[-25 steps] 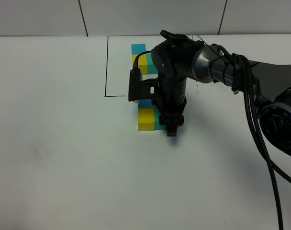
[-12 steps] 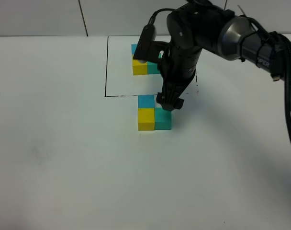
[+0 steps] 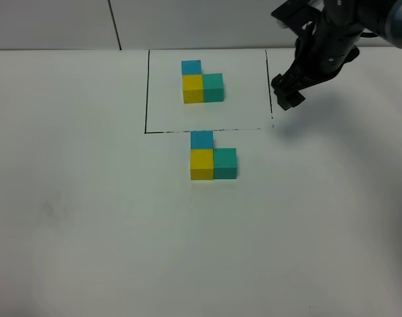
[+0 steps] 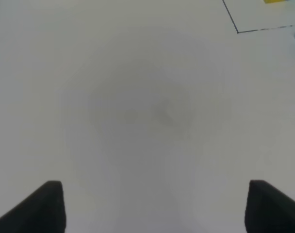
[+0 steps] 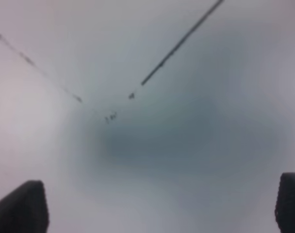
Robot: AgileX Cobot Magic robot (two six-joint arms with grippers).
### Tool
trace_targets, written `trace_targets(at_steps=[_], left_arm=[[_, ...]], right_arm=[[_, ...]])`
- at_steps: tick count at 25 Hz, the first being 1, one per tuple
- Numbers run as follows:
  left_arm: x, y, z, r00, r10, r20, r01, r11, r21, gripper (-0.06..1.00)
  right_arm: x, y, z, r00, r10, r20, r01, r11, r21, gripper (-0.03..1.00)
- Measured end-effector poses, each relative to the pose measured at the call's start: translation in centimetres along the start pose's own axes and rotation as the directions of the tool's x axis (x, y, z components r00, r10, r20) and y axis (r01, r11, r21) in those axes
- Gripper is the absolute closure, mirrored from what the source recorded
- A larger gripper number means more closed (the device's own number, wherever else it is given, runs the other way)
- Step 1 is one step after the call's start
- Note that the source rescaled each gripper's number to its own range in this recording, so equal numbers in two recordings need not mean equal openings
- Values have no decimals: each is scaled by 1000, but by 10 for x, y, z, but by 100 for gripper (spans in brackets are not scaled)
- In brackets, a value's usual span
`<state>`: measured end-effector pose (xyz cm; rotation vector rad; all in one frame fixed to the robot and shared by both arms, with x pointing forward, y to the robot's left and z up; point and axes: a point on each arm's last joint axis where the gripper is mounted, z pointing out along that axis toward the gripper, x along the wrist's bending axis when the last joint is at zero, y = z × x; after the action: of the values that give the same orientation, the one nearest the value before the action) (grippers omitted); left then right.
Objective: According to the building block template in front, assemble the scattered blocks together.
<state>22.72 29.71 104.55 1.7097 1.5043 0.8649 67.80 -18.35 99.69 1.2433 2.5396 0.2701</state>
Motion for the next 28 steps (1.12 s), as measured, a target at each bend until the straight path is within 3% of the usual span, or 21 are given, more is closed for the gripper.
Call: trace_targets(at_steps=[7, 12, 18, 24, 28], left_arm=[[0, 0, 0, 1000, 0, 0, 0, 1000, 0, 8], [0, 0, 0, 1000, 0, 0, 0, 1000, 0, 8], [0, 0, 0, 1000, 0, 0, 0, 1000, 0, 8], [0, 0, 0, 1000, 0, 0, 0, 1000, 0, 8], [0, 0, 0, 1000, 0, 0, 0, 1000, 0, 8]], right_arm=[[-53, -46, -31, 947, 317, 49, -317, 949, -10, 8], [-71, -98, -59, 897, 433, 84, -434, 901, -1, 8], [-65, -157, -87, 851, 513, 117, -516, 857, -2, 8], [-43, -184, -111, 829, 544, 128, -540, 839, -68, 8], [-25, -198, -116, 815, 573, 93, -568, 820, -75, 8]])
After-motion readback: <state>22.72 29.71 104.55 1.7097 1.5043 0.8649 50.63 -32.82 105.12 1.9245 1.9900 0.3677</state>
